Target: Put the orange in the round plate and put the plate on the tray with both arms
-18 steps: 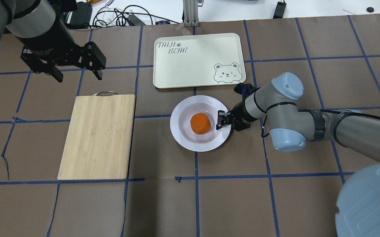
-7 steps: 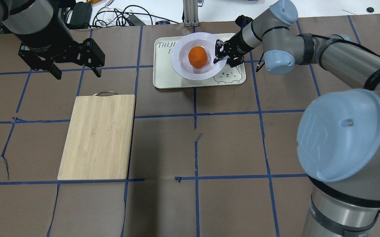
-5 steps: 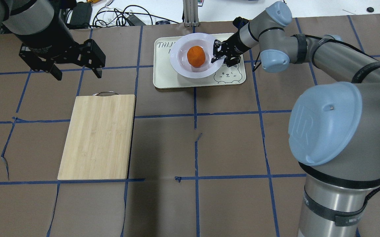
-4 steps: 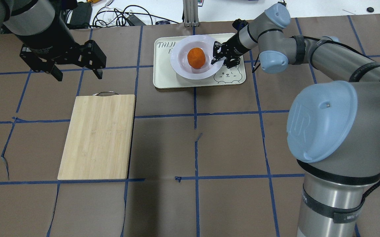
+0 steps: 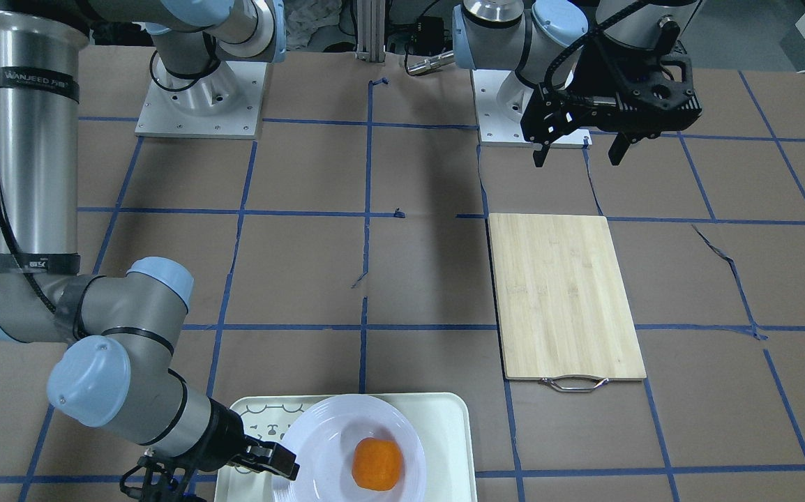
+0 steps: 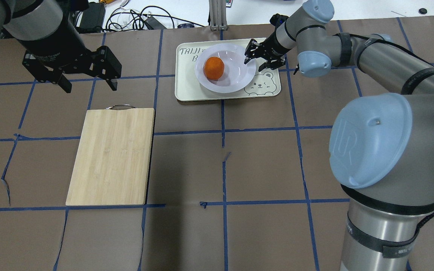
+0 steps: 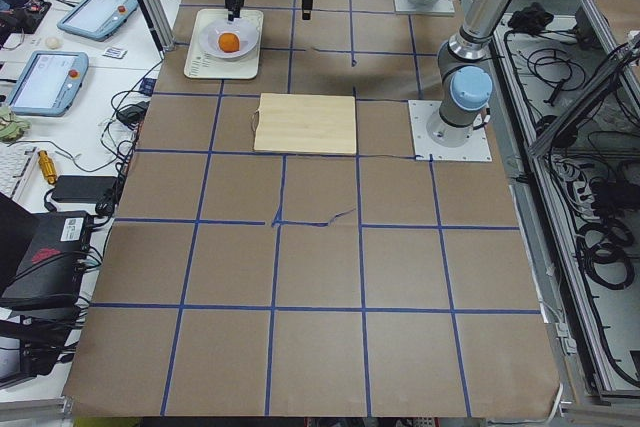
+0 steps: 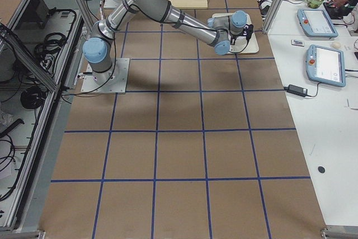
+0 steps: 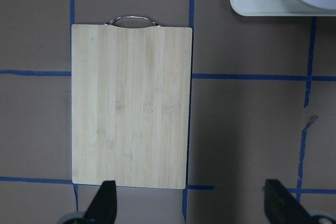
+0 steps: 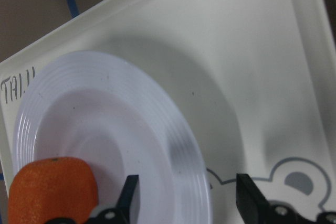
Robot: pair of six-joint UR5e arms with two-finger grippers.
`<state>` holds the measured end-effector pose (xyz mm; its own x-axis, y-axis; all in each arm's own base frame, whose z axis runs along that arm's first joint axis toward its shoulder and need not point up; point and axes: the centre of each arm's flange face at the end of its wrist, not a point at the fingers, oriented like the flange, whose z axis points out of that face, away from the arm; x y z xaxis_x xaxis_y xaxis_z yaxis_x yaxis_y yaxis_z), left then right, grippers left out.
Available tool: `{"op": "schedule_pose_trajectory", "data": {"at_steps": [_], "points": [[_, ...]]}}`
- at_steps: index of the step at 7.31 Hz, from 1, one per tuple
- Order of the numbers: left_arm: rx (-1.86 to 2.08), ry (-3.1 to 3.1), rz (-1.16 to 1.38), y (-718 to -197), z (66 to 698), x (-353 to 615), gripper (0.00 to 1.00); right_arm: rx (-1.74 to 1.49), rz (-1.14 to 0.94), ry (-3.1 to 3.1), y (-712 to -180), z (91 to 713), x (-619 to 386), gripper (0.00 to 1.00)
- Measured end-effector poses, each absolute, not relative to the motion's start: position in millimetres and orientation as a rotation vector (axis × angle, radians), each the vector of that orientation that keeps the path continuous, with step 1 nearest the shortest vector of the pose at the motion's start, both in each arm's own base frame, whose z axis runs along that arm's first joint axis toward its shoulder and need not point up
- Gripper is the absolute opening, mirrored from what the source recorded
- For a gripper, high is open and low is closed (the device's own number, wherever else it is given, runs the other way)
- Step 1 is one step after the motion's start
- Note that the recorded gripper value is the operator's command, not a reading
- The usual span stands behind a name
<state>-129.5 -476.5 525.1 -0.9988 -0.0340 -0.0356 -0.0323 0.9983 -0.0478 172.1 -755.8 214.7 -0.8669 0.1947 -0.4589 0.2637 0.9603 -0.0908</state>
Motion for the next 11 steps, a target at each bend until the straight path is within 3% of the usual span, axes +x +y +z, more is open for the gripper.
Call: {"op": "schedule_pose_trajectory", "data": {"at_steps": [4,7,9,11], "points": [[-0.056,3.104,-0.078,-476,527,-128,1.00,0.259,-0.152,2.969,-711,354,143,1.00],[-0.056,3.104,-0.082,-474,529,-128,1.00,0.033,-0.092,3.100,-617,454,146,1.00],[-0.058,3.103,-0.083,-474,529,-127,1.00,-0.103,-0.126,3.150,-568,473,150,1.00],[-0.059,3.102,-0.085,-474,530,-126,1.00,-0.134,-0.219,3.147,-564,469,150,1.00]]}}
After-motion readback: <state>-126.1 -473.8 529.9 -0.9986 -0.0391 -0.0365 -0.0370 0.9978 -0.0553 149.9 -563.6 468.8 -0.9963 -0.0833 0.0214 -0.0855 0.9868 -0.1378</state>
